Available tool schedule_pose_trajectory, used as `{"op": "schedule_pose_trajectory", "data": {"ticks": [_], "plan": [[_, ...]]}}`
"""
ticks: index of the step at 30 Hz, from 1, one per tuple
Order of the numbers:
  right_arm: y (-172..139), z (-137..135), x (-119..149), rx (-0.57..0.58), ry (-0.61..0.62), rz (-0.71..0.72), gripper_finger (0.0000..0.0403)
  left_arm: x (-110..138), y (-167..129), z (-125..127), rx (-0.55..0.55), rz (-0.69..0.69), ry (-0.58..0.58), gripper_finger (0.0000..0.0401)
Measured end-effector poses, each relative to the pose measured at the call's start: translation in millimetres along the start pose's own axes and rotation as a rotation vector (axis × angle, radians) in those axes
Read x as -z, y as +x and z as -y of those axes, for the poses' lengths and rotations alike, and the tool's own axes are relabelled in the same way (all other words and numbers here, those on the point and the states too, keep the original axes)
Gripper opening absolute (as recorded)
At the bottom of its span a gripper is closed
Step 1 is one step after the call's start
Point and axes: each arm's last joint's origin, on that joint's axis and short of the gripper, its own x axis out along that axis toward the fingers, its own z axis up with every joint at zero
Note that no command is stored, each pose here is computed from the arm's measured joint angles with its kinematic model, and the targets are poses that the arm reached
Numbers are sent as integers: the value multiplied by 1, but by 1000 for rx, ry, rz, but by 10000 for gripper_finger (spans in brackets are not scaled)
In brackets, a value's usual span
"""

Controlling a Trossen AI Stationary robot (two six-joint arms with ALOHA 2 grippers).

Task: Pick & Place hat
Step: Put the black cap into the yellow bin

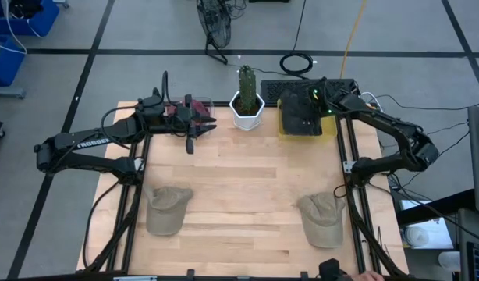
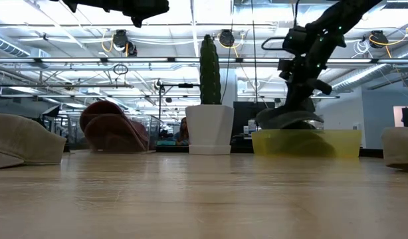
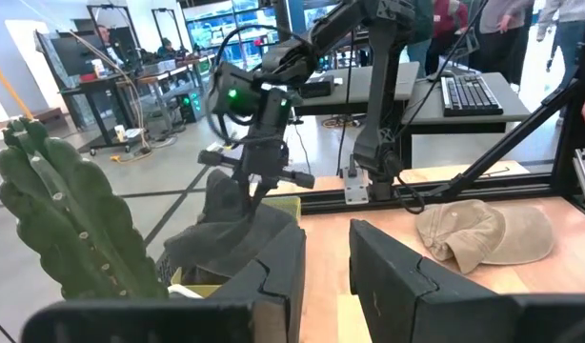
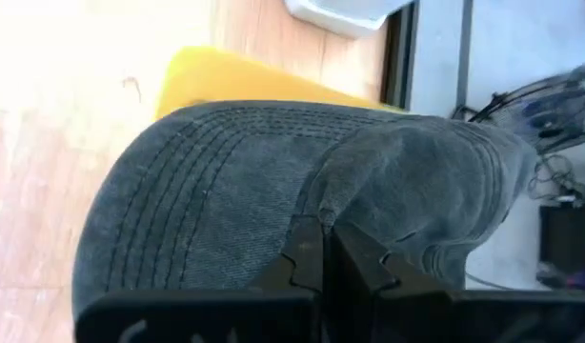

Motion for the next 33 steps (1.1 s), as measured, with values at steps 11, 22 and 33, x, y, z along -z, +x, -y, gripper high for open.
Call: {"op": "schedule_pose_trajectory", "data": {"ticks": [11,22,33], "plan": [[34,-7,16,3,-88,-67,1,0,0,0,0,-2,-1,90],[36,-8,15,15,-77,-64,16,2,0,0,2,-19,12,90],[6,-9,-6,285,120,-121,56,2,0,-1,-22,-25,12,90]]}}
